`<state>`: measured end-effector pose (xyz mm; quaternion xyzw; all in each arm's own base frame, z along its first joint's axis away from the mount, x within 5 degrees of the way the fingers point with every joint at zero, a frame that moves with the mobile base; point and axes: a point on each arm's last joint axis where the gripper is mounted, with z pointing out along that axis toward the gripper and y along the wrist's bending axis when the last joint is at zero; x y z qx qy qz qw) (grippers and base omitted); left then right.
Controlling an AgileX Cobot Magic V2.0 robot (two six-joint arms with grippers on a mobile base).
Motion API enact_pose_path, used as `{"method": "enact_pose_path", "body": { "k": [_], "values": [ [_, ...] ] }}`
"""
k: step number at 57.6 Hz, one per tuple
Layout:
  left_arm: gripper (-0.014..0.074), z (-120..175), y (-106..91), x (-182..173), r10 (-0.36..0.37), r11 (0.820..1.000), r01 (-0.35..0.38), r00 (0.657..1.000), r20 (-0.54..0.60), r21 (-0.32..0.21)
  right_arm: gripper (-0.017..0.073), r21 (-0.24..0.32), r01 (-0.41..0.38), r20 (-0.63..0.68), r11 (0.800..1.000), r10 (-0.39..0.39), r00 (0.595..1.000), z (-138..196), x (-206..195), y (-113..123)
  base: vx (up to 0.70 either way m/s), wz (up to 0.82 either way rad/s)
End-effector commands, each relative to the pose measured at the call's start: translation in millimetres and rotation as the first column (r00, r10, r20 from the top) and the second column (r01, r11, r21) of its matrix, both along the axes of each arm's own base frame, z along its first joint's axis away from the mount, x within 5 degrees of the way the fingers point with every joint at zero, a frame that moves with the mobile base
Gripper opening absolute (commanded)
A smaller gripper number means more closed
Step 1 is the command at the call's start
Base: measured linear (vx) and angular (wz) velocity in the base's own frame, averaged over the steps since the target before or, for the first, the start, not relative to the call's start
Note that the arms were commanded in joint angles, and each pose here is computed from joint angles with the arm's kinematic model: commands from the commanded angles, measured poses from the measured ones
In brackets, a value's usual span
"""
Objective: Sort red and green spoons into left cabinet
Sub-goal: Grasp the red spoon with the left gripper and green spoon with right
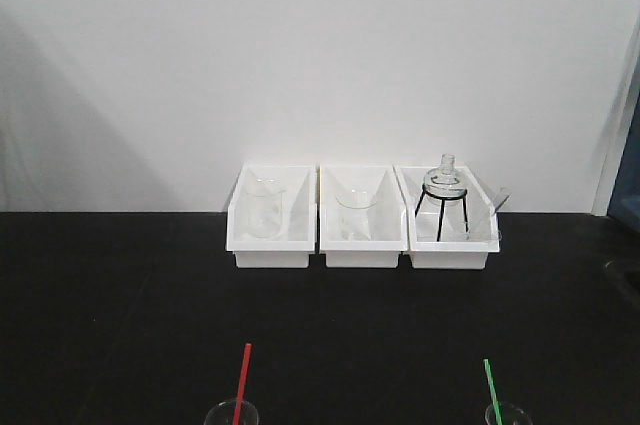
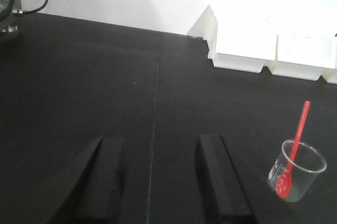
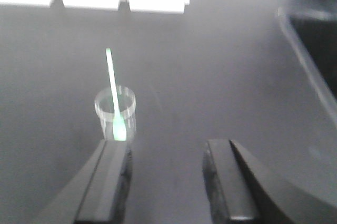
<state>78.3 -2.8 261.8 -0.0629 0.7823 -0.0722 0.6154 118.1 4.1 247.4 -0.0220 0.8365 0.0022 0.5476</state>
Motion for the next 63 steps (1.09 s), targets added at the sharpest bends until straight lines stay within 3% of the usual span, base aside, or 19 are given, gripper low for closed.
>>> {"method": "enact_pose_path", "body": {
  "k": [1, 10, 21, 31, 35, 39, 49, 53, 63],
  "values": [
    [0.0461, 18, -1.4, 6, -0.010, 1.000, 0.011, 0.995, 0.096, -0.017, 0.0414, 0.003, -0.014, 0.174, 1.000, 0.013, 0.985, 23, 11, 2, 0.00, 0.00],
    [0.0461, 18, -6.0, 23, -0.038, 0.997, 0.044, 0.995, 0.095, -0.063, 0.0414, 0.004, -0.018, 0.178, 1.000, 0.017, 0.984, 21, 19, 2, 0.00, 0.00],
    [0.0461, 17, -13.1, 55, -0.082, 0.996, 0.078, 0.986, 0.148, 0.036, 0.0414, 0.002, -0.017, 0.112, 1.000, 0.017, 0.994, 12, 28, 3, 0.00, 0.00],
    [0.0461, 10, -31.3, 84, -0.168, 0.984, 0.154, 0.969, 0.182, 0.087, 0.0414, 0.001, -0.017, 0.066, 1.000, 0.017, 0.998, 5, 33, 3, 0.00, 0.00],
    [0.0461, 5, -44.3, 94, -0.241, 0.967, 0.217, 0.949, 0.205, 0.133, 0.0414, 0.001, -0.017, 0.060, 1.000, 0.017, 0.998, 4, 35, 3, 0.00, 0.00],
    [0.0461, -3, -57.6, 105, -0.307, 0.949, 0.279, 0.924, 0.227, 0.146, 0.0414, 0.001, -0.017, 0.055, 1.000, 0.017, 0.998, 3, 36, 3, 0.00, 0.00],
    [0.0461, -17, -84.9, 136, -0.421, 0.907, 0.410, 0.867, 0.265, 0.099, 0.0414, 0.001, -0.019, 0.062, 1.000, 0.018, 0.998, 3, 38, 3, 0.00, 0.00],
    [0.0461, -22, -96.7, 154, -0.472, 0.881, 0.464, 0.847, 0.245, 0.093, 0.0414, 0.001, -0.018, 0.058, 1.000, 0.018, 0.998, 2, 38, 3, 0.00, 0.00],
    [0.0461, -29, -119.5, 198, -0.538, 0.842, 0.533, 0.816, 0.211, 0.086, 0.0414, 0.001, -0.018, 0.058, 1.000, 0.018, 0.998, 2, 38, 3, 0.00, 0.00]
  ]
}}
